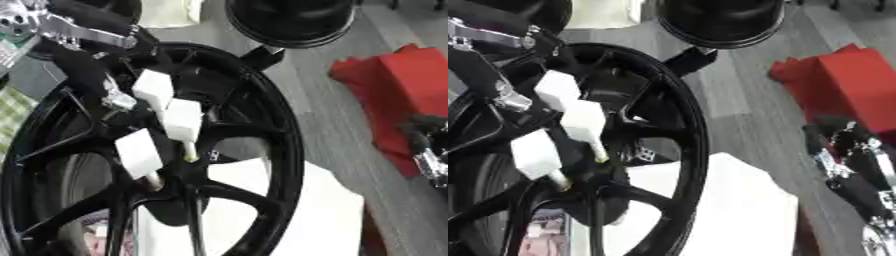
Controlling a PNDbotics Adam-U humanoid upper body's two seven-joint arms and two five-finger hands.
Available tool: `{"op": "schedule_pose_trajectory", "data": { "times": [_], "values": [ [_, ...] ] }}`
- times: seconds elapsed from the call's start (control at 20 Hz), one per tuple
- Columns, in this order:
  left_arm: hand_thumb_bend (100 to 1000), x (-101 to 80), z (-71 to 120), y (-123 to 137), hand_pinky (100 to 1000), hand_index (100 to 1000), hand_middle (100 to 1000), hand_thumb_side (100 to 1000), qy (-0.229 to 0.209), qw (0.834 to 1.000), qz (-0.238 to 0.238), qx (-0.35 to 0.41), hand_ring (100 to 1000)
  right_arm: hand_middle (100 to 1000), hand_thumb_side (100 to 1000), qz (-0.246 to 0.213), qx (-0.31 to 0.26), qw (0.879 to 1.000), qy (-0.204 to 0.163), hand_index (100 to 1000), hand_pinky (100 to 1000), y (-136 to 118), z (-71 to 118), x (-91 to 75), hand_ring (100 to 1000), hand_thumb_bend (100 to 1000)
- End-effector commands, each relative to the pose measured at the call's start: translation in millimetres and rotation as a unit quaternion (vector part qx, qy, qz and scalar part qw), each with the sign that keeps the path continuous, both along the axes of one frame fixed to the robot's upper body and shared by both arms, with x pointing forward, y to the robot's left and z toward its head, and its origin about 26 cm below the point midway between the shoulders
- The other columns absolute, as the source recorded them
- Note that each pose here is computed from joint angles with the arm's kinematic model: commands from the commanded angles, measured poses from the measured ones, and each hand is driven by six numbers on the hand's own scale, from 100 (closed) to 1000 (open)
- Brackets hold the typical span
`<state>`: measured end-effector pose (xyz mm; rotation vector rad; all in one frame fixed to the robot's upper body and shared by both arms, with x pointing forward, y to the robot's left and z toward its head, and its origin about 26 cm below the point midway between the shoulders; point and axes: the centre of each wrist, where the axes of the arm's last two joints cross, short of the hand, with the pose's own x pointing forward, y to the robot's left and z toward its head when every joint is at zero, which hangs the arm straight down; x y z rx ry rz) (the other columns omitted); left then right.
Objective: Pull the pin out of the wheel hub.
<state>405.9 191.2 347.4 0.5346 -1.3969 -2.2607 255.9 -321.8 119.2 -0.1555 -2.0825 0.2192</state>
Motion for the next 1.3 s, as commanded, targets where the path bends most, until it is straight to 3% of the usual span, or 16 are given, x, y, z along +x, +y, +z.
{"op": "schedule_pose_trajectory", "data": {
  "times": [0.05,0.6,0.7,0.9,1.3],
  "values": [
    [384,-1.7,10.7,4.2,896,916,821,605,-0.015,1.0,-0.009,0.009,913,573,367,0.003,-0.002,1.0,-0.015,736,982,0.7,8.9,-0.8,765,264],
    [311,-0.6,12.8,4.0,866,866,763,524,-0.015,1.0,-0.018,0.001,866,572,369,0.001,0.0,1.0,-0.015,736,983,1.4,9.3,-0.3,764,263],
    [288,-0.6,12.7,3.6,848,825,713,471,-0.015,1.0,-0.02,0.001,827,572,370,-0.001,0.002,1.0,-0.016,736,983,1.3,9.5,-0.1,764,262],
    [261,-0.5,11.5,3.0,826,754,634,454,-0.014,1.0,-0.023,0.002,778,572,370,-0.003,0.004,1.0,-0.017,736,984,1.1,9.8,0.0,764,261],
    [100,-1.1,12.0,3.5,753,588,498,366,-0.004,1.0,-0.022,-0.011,665,572,371,-0.007,0.006,1.0,-0.017,736,985,0.7,9.9,0.0,764,261]
  ]
}}
